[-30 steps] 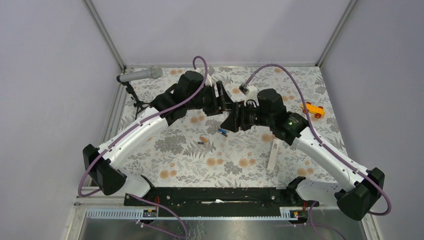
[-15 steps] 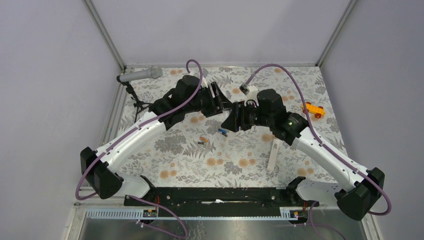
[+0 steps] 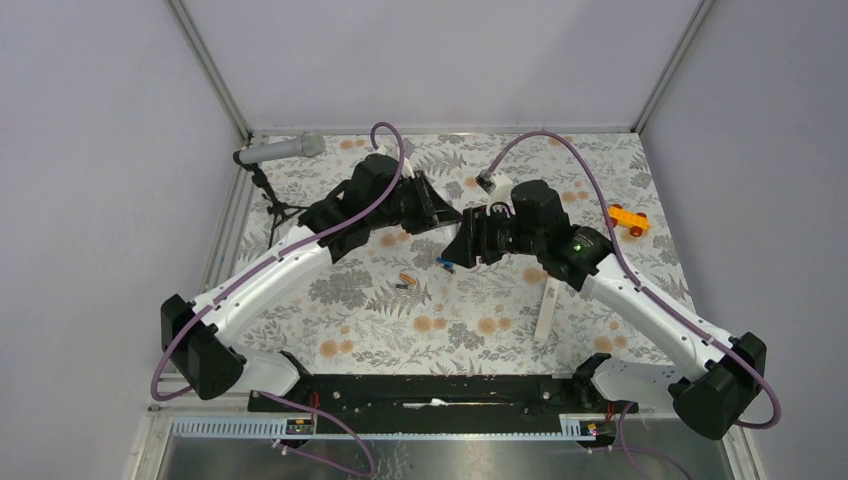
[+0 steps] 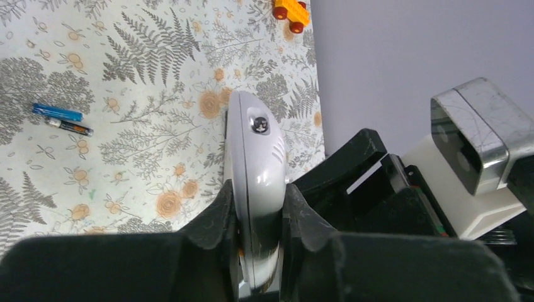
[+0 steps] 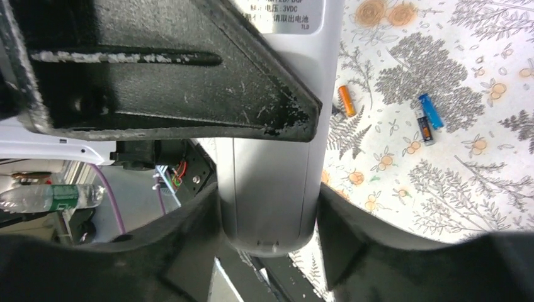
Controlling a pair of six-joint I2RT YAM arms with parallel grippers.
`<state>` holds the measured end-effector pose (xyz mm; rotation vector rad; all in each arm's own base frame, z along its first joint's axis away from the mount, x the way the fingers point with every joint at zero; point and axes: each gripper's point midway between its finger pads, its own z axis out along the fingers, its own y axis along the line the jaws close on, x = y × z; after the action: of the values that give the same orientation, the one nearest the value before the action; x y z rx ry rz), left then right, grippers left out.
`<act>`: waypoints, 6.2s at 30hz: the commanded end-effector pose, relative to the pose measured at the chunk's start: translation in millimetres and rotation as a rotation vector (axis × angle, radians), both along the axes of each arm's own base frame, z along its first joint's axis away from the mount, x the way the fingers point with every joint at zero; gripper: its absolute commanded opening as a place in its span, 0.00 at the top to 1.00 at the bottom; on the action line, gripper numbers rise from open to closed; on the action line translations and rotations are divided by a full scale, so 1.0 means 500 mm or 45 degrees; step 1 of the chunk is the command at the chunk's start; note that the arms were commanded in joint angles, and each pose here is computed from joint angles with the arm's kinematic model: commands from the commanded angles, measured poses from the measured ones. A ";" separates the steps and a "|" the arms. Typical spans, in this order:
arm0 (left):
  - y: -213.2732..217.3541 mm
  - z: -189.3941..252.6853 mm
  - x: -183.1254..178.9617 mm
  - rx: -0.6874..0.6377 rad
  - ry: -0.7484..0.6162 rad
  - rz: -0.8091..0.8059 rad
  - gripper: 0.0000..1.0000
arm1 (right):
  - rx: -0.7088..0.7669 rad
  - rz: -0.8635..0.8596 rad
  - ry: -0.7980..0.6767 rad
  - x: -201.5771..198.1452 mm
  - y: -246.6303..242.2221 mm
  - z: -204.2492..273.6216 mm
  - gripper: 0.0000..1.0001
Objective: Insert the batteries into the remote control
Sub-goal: Turn over the remote control at the center of the board, then remove the battery cover from the remote control.
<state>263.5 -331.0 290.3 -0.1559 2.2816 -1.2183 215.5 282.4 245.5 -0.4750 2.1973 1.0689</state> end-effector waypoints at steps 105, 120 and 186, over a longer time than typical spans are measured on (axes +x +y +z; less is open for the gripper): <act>0.126 0.211 0.005 -0.480 -0.688 0.142 1.00 | 1.177 -0.343 0.392 -0.024 -0.031 0.216 0.64; 0.126 0.208 0.006 -0.514 -0.657 0.157 1.00 | 1.108 -0.349 0.454 -0.019 -0.016 0.185 0.66; 0.096 0.114 -0.017 -0.382 -0.462 0.110 1.00 | 1.187 -0.408 0.344 0.027 -0.016 0.187 0.85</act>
<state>275.1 -269.9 336.7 -0.2255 1.7428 -1.3547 217.1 282.0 317.6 0.4213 1.6982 1.9203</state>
